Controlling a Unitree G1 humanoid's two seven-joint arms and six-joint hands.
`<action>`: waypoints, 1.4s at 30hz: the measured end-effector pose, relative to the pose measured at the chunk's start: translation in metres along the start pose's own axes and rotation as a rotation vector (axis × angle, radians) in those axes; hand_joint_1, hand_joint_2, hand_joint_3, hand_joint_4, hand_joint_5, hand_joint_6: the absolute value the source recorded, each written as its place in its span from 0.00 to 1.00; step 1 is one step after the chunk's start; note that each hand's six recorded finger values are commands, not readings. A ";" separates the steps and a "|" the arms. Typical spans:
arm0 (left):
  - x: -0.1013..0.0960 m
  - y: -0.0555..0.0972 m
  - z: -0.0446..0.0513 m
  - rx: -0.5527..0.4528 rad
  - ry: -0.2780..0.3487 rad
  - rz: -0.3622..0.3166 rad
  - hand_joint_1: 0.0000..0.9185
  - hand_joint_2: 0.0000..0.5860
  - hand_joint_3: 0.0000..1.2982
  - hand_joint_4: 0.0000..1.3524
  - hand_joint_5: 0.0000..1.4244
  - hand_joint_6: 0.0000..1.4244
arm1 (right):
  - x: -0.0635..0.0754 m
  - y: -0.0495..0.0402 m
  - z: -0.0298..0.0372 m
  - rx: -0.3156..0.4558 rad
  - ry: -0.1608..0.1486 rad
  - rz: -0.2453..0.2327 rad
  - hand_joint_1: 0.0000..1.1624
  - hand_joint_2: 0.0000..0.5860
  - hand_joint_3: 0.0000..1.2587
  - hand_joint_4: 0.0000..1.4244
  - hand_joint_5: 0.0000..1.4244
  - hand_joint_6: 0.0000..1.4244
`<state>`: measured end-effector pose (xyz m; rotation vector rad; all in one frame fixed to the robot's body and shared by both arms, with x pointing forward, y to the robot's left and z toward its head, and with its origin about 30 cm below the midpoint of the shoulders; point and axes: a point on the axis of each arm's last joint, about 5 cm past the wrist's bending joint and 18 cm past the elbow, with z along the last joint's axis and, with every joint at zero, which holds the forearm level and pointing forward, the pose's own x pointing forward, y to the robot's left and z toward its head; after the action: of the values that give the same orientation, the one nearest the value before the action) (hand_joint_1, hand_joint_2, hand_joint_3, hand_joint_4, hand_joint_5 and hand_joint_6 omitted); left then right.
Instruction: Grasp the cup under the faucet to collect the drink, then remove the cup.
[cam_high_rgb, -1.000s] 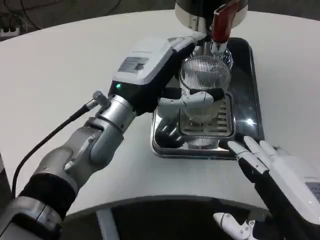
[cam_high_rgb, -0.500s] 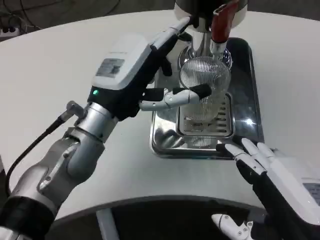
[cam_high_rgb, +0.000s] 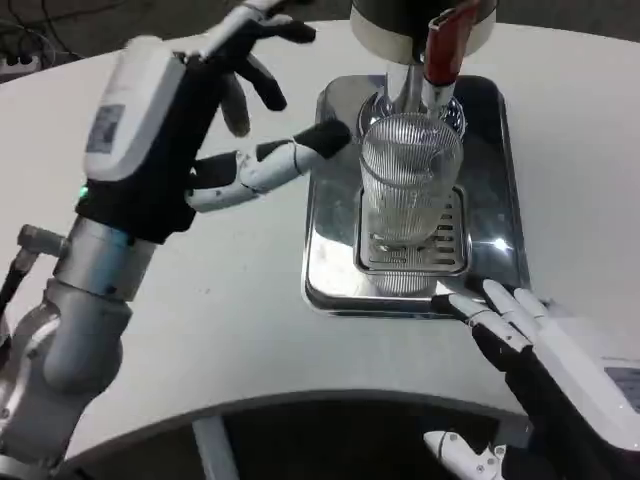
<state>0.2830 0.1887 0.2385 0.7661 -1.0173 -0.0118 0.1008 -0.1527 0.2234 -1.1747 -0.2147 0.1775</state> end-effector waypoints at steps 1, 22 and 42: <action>0.001 0.003 0.0013 -0.031 0.003 0.009 0.02 0.26 0.26 0.26 0.31 0.35 | 0.000 -0.0001 0.0000 0.000 0.000 0.000 0.31 0.64 0.11 0.00 0.00 0.00; 0.071 0.051 0.0051 -0.762 0.060 -0.430 0.00 0.25 0.13 0.08 0.16 0.14 | 0.001 -0.0003 0.0006 0.009 -0.004 -0.003 0.31 0.64 0.10 0.00 0.00 0.00; 0.105 0.042 0.0016 -0.796 0.129 -0.537 0.00 0.24 0.14 0.08 0.16 0.13 | -0.002 0.0014 -0.0008 0.020 0.019 -0.005 0.31 0.64 0.09 0.00 0.00 0.00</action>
<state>0.3255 0.1821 0.3427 0.2751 -0.5759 -0.7765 0.0993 -0.1533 0.2216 -1.1551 -0.1988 0.1640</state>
